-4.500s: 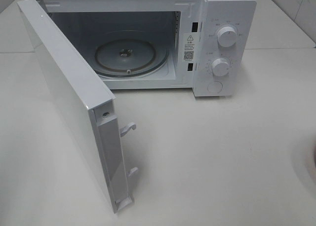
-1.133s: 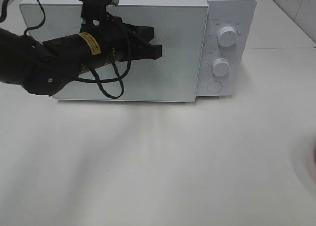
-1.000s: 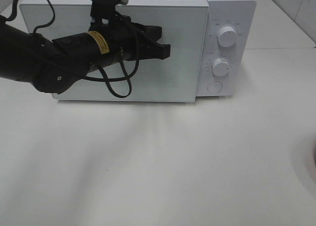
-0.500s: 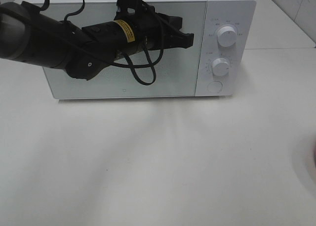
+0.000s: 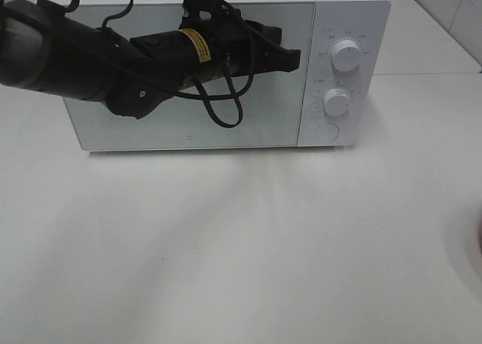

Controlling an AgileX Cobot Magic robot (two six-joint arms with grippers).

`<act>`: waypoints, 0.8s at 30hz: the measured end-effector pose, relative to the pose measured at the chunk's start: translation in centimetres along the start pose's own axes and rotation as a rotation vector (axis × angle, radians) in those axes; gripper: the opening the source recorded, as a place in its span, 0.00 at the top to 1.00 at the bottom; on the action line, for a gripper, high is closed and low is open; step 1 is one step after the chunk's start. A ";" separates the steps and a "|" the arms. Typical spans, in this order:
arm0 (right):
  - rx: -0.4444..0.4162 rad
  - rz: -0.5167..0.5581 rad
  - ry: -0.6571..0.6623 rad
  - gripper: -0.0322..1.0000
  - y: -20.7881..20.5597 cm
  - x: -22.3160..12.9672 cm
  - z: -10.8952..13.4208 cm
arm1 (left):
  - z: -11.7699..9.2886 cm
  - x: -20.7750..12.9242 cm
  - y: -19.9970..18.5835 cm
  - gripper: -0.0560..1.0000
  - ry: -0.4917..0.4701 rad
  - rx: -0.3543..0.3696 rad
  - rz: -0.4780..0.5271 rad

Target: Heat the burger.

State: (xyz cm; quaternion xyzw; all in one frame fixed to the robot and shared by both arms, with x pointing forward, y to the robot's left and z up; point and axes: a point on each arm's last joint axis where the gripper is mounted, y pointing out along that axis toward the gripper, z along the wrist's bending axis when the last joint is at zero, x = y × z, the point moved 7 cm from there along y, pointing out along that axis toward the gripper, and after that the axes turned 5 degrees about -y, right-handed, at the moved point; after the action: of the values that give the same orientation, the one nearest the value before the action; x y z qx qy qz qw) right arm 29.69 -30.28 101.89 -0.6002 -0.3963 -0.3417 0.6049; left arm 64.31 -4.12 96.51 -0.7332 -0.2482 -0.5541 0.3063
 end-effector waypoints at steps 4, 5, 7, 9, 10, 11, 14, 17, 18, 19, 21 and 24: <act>0.000 0.000 0.000 0.27 0.0 0.0 0.0 | -0.2 0.0 -0.4 0.95 -0.008 0.020 0.046; 0.000 0.000 0.000 0.27 0.0 0.0 0.0 | -0.3 0.0 -0.6 0.95 -0.027 0.038 0.080; 0.000 0.000 0.000 0.27 0.0 0.0 0.0 | -0.4 -0.2 -0.9 0.95 -0.041 0.056 0.125; 0.000 0.000 0.000 0.27 0.0 0.0 0.0 | -0.7 -0.4 -1.1 0.95 -0.041 0.061 0.149; 0.000 0.000 0.000 0.27 0.0 0.0 0.0 | -1.4 -0.7 -1.5 0.95 -0.036 0.063 0.193; 0.000 0.000 0.000 0.27 0.0 0.0 0.0 | -1.9 -0.8 -1.7 0.95 -0.033 0.062 0.217; 0.000 0.000 0.000 0.27 0.0 0.0 0.0 | -3.2 -1.8 -2.8 0.87 -0.018 0.073 0.331; 0.000 0.000 0.000 0.27 0.0 0.0 0.0 | -3.9 -3.4 -3.9 0.57 -0.003 0.095 0.459; 0.000 0.000 0.000 0.27 0.0 0.0 0.0 | -3.9 -3.4 -3.9 0.57 -0.003 0.095 0.459; 0.000 0.000 0.000 0.27 0.0 0.0 0.0 | -4.1 -4.1 -4.3 0.44 0.003 0.105 0.508; 0.000 0.000 0.000 0.27 0.0 0.0 0.0 | -4.3 -5.1 -5.2 0.22 0.014 0.126 0.596; 0.000 0.000 0.000 0.27 0.0 0.0 0.0 | -4.5 -6.8 -7.1 0.06 0.036 0.163 0.744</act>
State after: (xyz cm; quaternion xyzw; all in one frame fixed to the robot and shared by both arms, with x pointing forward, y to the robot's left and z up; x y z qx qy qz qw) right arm 29.69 -30.28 101.89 -0.6002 -0.3963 -0.3417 0.6049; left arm 54.55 -2.71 92.11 -0.7365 -0.0032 -0.3962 0.5483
